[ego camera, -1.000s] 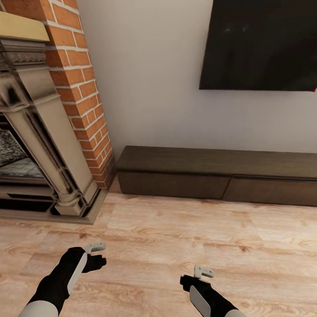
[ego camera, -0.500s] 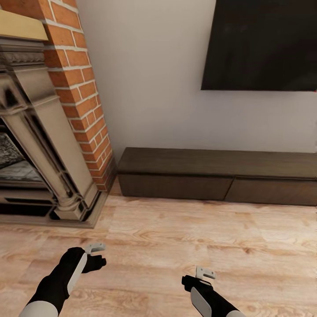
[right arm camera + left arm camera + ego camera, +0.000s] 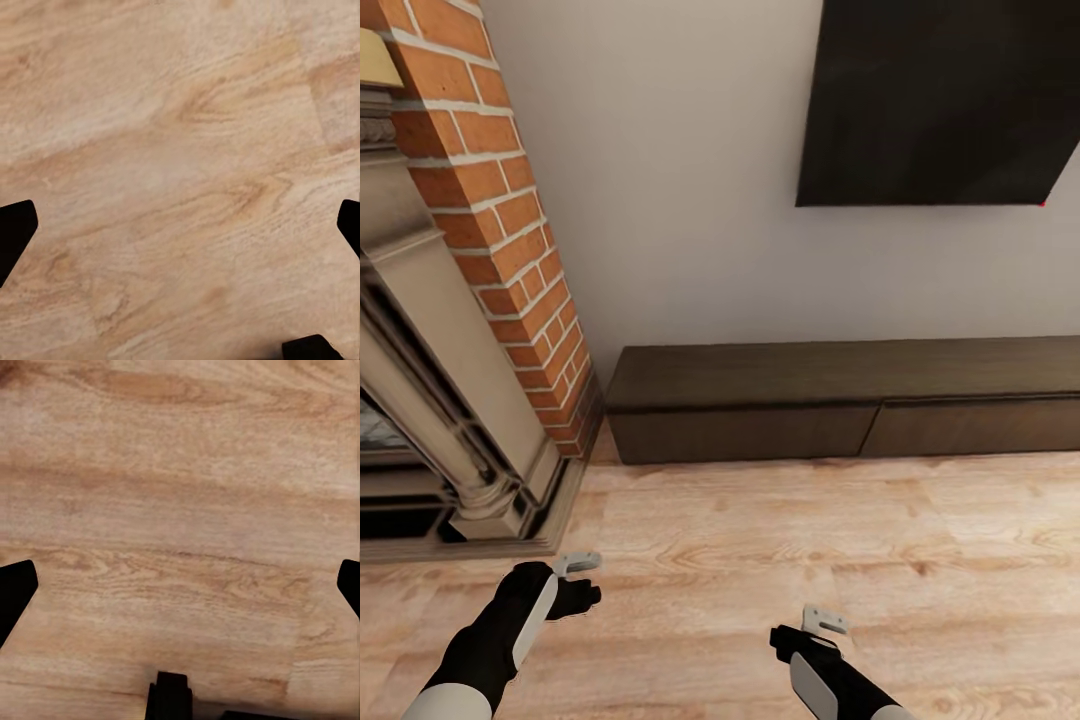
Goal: Place each of the two pumpkins and all three candles from the living room inside a cabinet in the living room (use any cabinet), then make sure every cabinet is closed, and position the cauldron so it is next to a table in the living room.
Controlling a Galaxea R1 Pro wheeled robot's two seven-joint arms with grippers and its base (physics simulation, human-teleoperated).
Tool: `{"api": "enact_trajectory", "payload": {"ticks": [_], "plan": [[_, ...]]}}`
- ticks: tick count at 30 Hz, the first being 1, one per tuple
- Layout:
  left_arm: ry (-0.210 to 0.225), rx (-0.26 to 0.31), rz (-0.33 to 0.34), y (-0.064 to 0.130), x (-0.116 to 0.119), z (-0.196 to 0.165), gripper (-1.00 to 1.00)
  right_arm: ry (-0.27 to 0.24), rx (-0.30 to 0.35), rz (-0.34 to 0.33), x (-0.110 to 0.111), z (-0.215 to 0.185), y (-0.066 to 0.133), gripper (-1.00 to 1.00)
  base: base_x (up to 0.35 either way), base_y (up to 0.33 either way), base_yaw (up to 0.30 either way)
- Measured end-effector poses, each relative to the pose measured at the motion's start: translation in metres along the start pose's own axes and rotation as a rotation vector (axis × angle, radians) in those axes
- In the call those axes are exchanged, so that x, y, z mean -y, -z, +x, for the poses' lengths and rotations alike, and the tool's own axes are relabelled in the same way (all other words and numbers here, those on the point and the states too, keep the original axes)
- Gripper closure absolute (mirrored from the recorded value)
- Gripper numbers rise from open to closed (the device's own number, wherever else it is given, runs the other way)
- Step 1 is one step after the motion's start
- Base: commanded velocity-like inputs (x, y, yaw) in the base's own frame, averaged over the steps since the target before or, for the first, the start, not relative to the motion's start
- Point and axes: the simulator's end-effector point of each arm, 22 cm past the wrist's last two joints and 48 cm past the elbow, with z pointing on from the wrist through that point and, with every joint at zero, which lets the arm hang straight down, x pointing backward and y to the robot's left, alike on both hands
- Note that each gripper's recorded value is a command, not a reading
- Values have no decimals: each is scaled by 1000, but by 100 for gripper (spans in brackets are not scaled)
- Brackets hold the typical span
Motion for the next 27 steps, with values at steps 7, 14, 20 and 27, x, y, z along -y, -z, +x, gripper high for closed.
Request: {"api": "enact_trajectory", "payload": {"ticks": [7, 14, 20, 27], "plan": [[0, 0, 0, 0, 0, 0, -100, -1, 4, 0, 0, -1, 0, -100, 204, 227, -4], [2, -3, 1, 1, 0, 0, -100, -5, 4, 6, 4, -2, -1, -100, 204, 227, 0], [1, 4, 5, 5, 1, -5, -100, -8, 4, 5, 5, -2, -1, -100, 222, 213, 0], [0, 13, 10, 8, 4, -8, -100, -9, 4, 4, 6, -2, -1, -100, 115, 32, 0]]}}
